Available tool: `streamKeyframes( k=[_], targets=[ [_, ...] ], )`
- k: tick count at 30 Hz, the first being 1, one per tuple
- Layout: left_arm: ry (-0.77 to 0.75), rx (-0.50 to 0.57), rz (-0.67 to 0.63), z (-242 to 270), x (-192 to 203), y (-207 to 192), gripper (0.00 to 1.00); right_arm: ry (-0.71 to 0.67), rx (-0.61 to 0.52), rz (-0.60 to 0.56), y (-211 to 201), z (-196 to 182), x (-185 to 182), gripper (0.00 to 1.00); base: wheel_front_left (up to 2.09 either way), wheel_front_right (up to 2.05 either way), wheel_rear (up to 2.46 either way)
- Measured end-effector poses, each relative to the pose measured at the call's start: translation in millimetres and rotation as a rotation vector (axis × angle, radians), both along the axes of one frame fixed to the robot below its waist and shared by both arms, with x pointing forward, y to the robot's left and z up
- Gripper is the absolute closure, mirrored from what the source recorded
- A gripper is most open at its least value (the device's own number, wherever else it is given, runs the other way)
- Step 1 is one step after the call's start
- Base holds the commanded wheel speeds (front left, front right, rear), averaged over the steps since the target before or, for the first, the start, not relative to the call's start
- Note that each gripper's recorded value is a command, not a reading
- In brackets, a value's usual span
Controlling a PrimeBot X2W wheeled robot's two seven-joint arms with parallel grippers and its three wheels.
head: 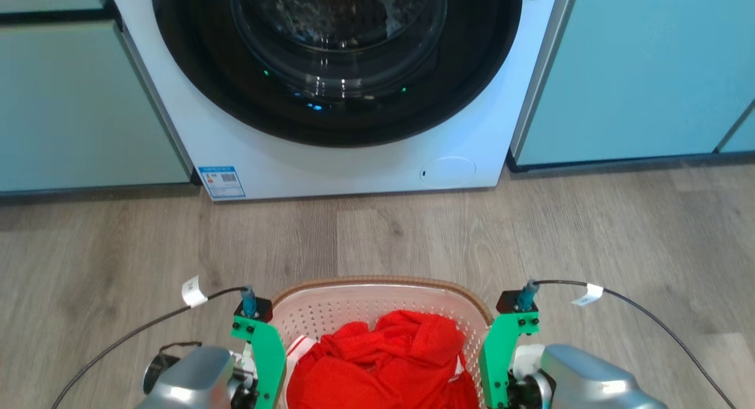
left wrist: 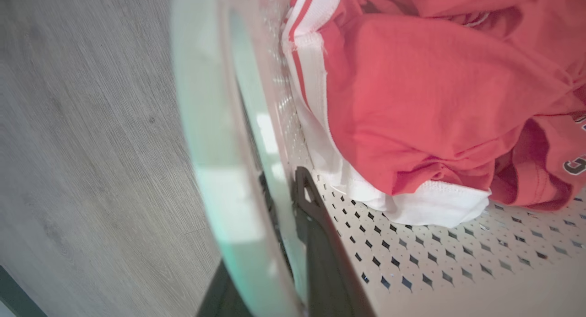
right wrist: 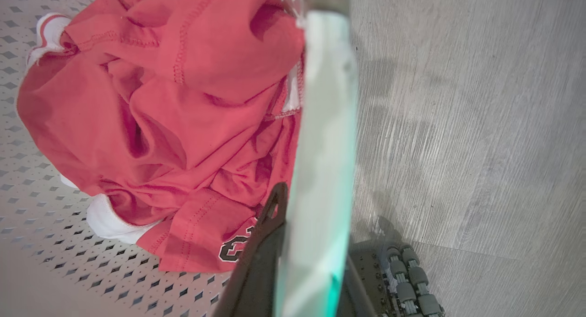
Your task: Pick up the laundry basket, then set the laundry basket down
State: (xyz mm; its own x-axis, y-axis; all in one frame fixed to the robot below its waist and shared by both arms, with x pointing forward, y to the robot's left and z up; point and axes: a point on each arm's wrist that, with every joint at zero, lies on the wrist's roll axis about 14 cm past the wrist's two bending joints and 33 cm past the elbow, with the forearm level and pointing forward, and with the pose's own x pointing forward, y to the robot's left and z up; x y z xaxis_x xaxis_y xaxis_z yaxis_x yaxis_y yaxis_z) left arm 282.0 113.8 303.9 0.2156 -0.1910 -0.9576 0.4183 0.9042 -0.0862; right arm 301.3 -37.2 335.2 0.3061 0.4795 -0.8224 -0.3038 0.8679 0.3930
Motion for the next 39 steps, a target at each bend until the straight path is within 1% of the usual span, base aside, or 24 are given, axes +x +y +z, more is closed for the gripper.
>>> streamKeyframes(
  k=[10, 19, 39],
  targets=[
    [-0.01, -0.007, 0.019, 4.1, 0.7, 1.8, 1.0, -0.062, -0.006, 0.027, 4.4, 5.1, 2.7, 1.0, 0.0, 0.0, 0.0],
    [0.002, -0.011, 0.027, 2.2, 0.8, 1.2, 1.0, -0.105, -0.021, 0.052, 5.0, 10.2, 13.7, 1.0, 0.0, 0.0, 0.0],
    [0.006, -0.018, 0.042, 3.7, 0.7, 0.5, 1.0, -0.113, -0.02, 0.046, 4.7, 10.2, 14.1, 1.0, 0.0, 0.0, 0.0]
  ],
)
